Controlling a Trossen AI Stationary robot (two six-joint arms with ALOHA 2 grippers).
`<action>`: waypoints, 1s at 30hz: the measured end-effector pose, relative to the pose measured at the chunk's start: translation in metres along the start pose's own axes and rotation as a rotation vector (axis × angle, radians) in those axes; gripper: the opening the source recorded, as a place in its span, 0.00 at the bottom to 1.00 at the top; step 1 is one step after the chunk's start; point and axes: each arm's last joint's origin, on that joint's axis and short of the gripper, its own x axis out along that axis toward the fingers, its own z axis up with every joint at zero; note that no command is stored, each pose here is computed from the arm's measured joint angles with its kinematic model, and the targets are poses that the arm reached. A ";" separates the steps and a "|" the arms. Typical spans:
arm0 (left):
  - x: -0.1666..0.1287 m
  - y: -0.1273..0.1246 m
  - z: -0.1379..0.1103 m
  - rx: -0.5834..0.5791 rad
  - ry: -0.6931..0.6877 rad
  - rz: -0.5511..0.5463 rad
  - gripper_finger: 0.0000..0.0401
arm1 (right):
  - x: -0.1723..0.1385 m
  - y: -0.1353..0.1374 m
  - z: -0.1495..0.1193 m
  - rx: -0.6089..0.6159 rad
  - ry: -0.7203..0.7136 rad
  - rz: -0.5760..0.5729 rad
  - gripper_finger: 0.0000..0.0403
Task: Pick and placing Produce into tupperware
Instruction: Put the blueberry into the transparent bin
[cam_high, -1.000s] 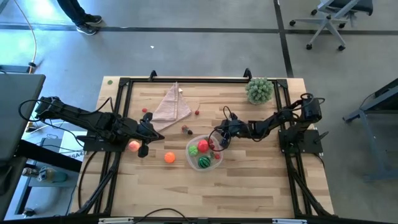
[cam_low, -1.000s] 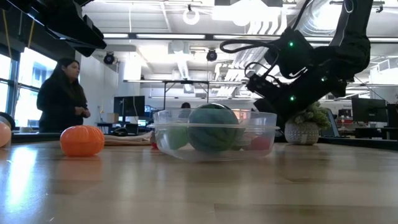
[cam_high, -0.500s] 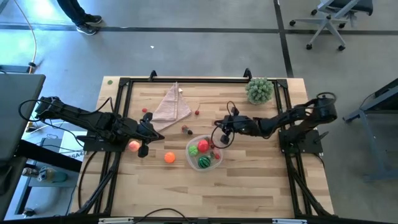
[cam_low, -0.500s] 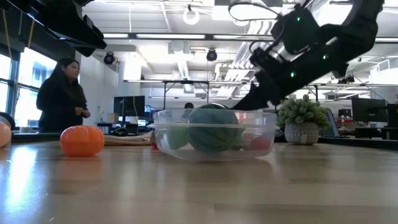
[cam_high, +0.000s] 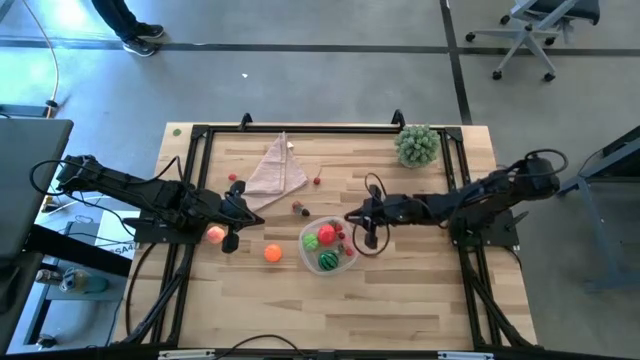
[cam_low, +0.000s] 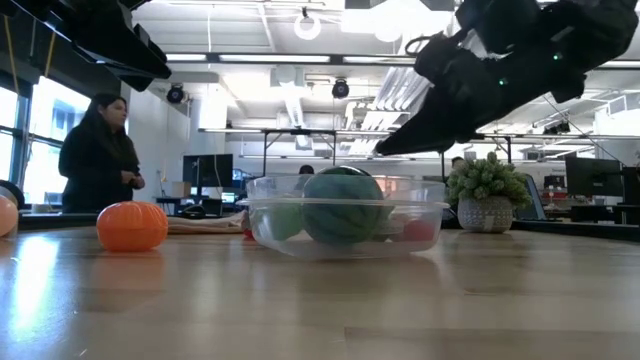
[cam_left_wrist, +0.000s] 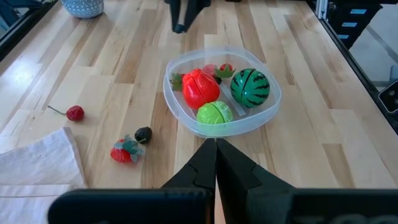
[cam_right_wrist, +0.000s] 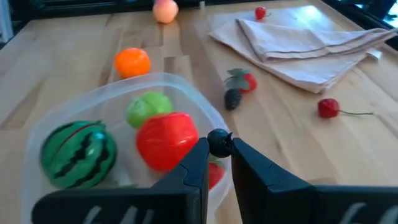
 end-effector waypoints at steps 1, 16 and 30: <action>0.000 0.000 0.000 0.000 0.000 0.000 0.00 | 0.000 0.003 0.000 -0.004 0.000 0.003 0.10; 0.000 0.000 0.000 0.000 0.000 0.000 0.00 | 0.012 0.031 -0.017 0.014 0.091 0.080 0.10; 0.000 0.000 0.000 0.000 0.000 0.000 0.00 | 0.045 0.044 -0.005 -0.066 0.238 0.061 0.10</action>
